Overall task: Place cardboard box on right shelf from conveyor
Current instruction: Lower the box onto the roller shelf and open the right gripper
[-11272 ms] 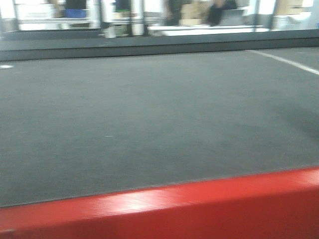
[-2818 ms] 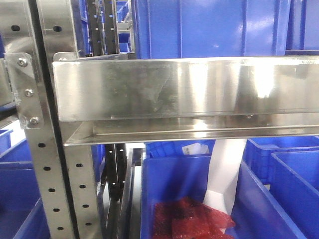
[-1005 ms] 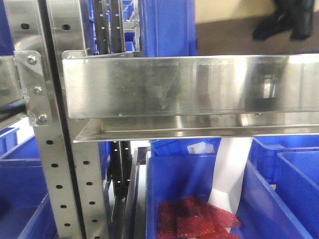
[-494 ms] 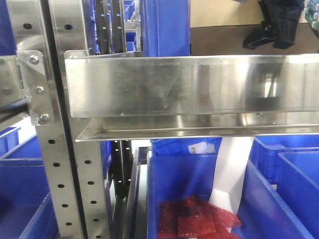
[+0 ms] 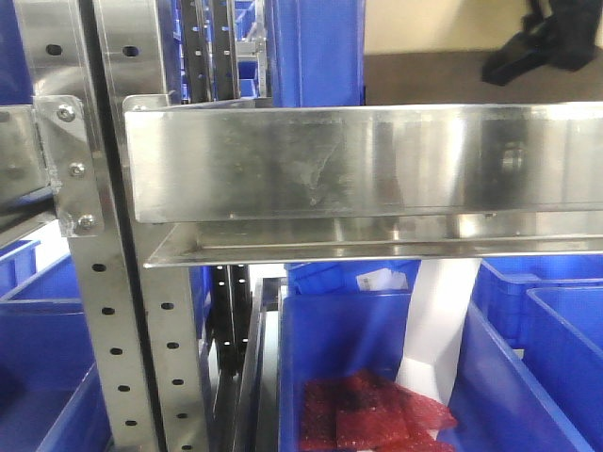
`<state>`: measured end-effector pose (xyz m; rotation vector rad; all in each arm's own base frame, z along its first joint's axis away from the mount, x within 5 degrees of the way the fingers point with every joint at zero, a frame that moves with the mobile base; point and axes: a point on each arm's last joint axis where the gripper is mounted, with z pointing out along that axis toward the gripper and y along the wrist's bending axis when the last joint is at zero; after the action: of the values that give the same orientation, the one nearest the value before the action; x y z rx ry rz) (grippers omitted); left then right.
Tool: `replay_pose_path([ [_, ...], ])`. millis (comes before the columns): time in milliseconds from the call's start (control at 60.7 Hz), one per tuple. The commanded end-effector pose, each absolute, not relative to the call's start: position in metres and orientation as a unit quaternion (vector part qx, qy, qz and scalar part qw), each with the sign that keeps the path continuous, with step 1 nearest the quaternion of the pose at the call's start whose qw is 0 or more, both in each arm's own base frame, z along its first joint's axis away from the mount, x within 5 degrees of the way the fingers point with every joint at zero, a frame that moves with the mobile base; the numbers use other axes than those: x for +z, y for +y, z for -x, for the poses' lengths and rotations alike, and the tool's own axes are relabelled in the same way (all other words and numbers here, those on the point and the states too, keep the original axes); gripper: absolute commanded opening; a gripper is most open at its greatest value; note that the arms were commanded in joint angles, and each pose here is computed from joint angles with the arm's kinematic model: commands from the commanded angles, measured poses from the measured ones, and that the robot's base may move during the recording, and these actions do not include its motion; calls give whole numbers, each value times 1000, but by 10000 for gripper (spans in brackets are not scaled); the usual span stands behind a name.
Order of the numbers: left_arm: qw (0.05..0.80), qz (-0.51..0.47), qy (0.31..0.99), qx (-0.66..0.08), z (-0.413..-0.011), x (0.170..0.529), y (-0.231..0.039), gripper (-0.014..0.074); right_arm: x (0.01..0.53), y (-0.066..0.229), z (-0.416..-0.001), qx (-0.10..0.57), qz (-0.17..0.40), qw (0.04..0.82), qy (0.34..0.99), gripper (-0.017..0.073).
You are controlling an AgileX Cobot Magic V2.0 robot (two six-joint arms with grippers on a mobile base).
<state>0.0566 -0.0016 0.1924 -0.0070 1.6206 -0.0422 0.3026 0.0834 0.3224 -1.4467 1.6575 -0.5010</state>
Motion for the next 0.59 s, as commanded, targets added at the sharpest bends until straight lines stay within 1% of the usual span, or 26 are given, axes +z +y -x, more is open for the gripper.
replay_pose_path([
  [0,721,7,693,-20,-56,198,-1,-116,351,81,-288,-199,543,483,658,635],
  [165,721,7,693,-20,-56,198,-1,-115,349,79,-268,-159,523,487,681,635],
  [264,721,7,693,-20,-56,198,-1,-116,348,77,-257,-129,491,500,701,634],
  [379,721,7,693,-20,-56,198,-1,-116,358,73,-239,-82,409,543,728,631],
  [445,721,7,693,-20,-56,198,-1,-115,366,69,-228,-53,351,574,738,631],
  [511,721,7,693,-20,-56,198,-1,-116,376,65,-214,-11,283,601,747,630],
  [577,721,7,693,-20,-56,198,-1,-115,386,61,-200,26,232,621,748,603],
])
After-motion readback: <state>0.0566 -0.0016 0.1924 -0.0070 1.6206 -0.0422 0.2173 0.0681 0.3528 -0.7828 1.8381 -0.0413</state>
